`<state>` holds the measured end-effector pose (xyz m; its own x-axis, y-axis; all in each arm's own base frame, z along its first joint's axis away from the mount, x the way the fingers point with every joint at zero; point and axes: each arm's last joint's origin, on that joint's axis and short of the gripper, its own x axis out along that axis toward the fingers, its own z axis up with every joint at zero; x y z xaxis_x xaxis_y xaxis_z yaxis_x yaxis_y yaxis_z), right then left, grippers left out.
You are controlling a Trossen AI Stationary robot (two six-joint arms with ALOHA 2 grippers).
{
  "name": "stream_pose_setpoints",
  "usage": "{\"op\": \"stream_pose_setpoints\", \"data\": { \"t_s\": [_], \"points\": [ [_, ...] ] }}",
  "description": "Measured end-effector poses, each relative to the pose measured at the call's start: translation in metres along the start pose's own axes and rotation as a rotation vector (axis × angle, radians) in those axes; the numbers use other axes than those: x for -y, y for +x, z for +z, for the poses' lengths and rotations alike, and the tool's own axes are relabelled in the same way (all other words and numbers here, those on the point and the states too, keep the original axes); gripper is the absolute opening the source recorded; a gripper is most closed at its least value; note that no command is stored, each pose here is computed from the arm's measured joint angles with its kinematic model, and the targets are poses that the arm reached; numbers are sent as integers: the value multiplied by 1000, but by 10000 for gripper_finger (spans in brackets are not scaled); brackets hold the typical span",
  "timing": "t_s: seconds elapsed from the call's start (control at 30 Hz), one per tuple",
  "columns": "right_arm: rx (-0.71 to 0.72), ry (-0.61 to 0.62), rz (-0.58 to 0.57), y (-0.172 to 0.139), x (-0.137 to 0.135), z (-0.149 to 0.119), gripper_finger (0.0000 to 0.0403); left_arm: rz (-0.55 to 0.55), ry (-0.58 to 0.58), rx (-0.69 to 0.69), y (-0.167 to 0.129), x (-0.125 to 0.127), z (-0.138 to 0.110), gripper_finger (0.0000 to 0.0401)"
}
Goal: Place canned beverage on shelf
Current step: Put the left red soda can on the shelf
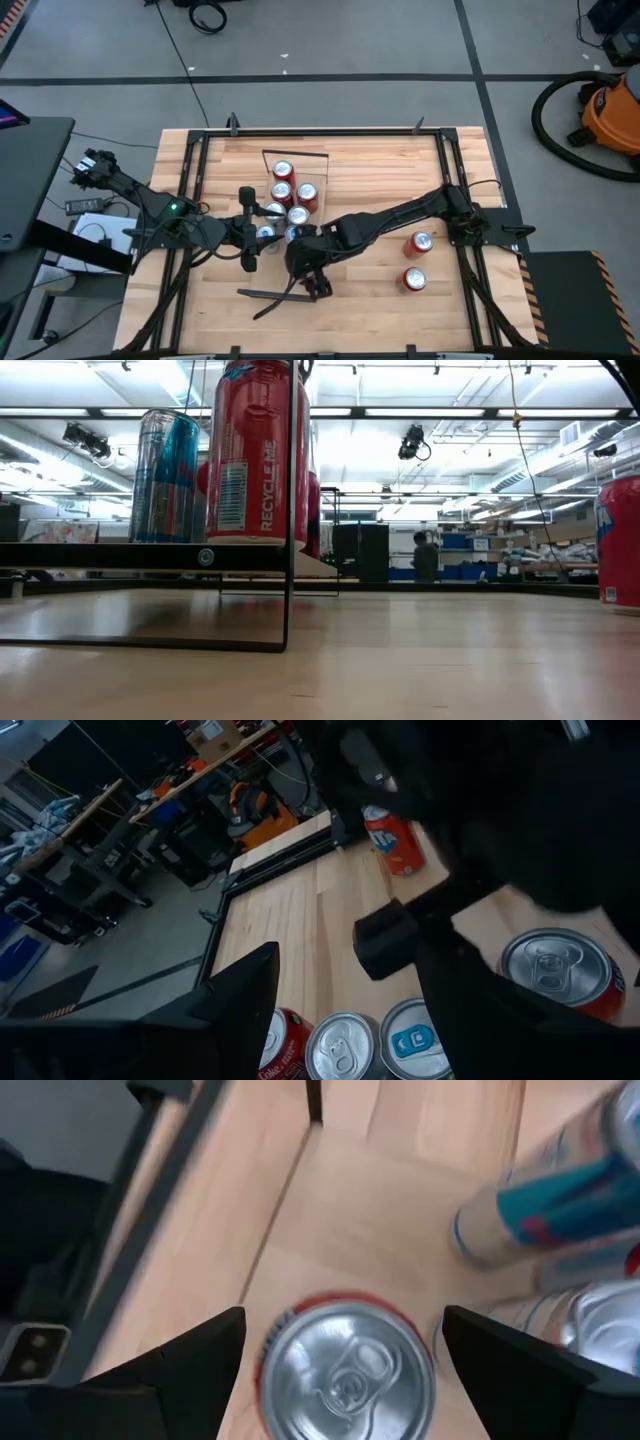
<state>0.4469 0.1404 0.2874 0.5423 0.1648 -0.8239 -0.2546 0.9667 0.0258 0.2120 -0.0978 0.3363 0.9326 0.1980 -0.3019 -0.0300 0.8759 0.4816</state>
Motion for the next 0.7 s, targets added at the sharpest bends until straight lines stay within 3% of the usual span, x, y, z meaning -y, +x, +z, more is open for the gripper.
{"op": "stream_pose_setpoints", "data": {
  "t_s": [0.27,0.53,0.7],
  "points": [
    [45,-18,-6,-15,-7,5,350,0,1,0,0,0,0,249],
    [32,-22,-134,-57,-19,-1,350,0,-6,-1,0,0,0,249],
    [-89,-4,-274,-54,-28,-23,350,0,-17,-1,0,0,0,249]
  ]
}}
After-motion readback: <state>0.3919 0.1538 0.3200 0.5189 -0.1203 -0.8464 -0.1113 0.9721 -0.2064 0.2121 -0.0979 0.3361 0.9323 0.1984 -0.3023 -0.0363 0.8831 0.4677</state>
